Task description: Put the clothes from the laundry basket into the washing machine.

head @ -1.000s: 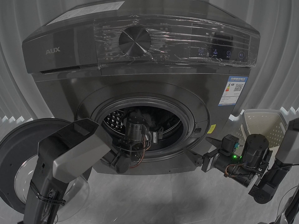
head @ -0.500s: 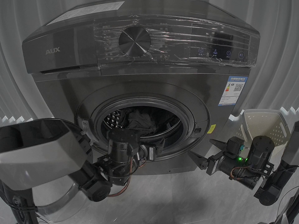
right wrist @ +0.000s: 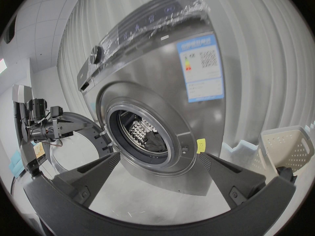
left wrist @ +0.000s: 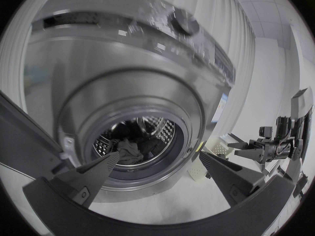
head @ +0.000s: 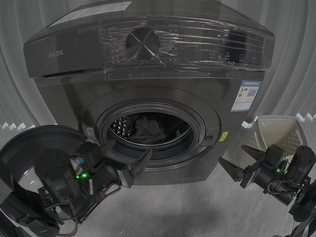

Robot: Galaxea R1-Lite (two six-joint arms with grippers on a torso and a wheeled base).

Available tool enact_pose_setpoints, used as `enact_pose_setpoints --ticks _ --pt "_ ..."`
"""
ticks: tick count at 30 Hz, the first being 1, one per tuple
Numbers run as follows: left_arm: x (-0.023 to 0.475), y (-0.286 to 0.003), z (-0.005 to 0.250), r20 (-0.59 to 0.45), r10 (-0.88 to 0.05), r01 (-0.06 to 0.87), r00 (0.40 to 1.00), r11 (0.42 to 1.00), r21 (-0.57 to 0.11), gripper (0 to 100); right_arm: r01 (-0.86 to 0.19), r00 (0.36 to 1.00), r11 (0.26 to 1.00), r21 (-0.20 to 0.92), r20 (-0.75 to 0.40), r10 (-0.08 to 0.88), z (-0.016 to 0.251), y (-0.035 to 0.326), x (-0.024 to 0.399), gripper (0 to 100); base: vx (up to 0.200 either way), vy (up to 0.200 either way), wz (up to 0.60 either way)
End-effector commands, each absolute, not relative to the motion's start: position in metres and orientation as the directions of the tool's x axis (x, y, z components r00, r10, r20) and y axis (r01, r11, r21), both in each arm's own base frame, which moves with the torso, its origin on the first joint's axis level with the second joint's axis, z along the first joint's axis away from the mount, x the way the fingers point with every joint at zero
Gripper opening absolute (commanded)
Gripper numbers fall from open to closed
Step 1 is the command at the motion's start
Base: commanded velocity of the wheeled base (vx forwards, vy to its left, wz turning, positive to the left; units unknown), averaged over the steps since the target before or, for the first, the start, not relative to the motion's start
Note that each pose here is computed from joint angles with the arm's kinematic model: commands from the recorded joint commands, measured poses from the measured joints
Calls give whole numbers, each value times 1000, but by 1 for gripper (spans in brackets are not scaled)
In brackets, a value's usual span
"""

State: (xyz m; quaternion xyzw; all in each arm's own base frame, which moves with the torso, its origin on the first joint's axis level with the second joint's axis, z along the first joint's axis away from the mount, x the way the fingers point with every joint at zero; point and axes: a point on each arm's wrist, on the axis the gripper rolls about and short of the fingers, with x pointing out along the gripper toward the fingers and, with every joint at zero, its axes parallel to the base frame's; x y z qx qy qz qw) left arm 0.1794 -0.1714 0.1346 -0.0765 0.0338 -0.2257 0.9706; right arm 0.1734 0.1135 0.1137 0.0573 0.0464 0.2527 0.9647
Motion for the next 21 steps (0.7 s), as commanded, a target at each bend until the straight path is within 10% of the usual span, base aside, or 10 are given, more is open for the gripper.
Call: enact_pose_setpoints --ticks 1,21 --pt "135 -125 153 65 -430 435 900 883 -177 100 -444 895 881 163 40 444 134 90 145 100 0 0 0" --pt "72 -45 155 87 -269 277 959 956 -99 100 -285 956 954 92 97 277 156 39 95 100 -140 0 0"
